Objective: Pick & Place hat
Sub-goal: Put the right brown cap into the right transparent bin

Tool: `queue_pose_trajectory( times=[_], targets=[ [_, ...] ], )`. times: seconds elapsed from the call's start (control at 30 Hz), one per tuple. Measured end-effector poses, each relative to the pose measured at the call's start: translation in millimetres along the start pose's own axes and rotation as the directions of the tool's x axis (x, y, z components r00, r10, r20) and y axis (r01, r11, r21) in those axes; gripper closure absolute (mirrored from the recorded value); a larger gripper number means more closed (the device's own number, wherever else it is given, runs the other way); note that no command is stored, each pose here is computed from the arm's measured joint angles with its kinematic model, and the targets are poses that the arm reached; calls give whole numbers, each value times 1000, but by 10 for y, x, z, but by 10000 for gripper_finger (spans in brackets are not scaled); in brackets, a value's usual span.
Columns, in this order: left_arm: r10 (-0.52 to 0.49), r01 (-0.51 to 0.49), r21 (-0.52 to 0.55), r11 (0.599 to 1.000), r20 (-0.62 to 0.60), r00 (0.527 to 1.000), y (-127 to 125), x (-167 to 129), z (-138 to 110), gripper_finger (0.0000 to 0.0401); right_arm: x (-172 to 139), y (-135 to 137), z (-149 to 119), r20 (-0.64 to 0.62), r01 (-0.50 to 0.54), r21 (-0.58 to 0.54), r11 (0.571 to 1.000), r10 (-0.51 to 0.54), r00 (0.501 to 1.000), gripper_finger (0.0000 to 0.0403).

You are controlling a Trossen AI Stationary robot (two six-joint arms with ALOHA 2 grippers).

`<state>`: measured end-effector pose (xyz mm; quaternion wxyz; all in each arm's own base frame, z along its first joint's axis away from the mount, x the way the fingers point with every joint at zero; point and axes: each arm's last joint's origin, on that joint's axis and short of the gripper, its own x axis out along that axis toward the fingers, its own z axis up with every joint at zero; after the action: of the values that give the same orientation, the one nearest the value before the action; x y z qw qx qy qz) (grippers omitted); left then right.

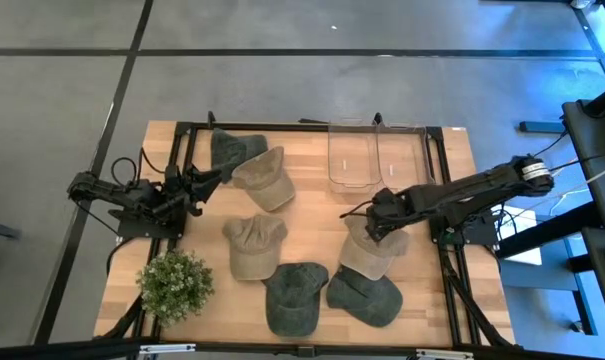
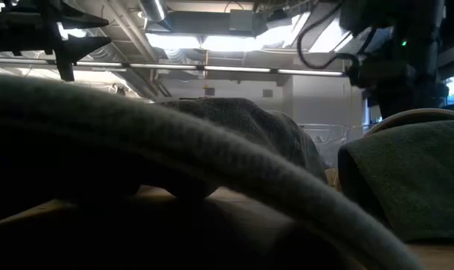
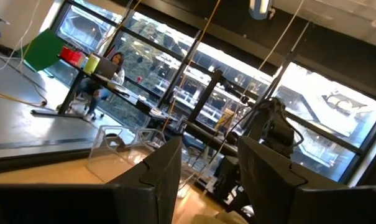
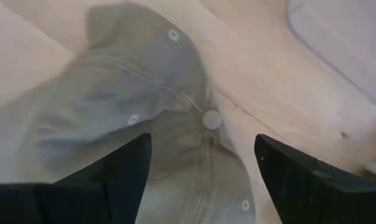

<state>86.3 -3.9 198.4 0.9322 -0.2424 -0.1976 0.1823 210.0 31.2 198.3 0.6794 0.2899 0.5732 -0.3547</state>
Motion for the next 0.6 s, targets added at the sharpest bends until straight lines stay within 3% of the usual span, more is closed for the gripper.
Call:
queue_pose_trajectory(
  times=[0.37, 0.6],
  targets=[
    [30, -35, -68, 997, -82, 996, 36, -4, -95, 246, 268, 18, 104, -94, 0, -122, 993, -11, 996, 135],
    [46, -52, -71, 996, -92, 995, 46, -6, -111, 246, 463, -101, -18, -64, -139, -93, 986, 133, 989, 151]
  ],
)
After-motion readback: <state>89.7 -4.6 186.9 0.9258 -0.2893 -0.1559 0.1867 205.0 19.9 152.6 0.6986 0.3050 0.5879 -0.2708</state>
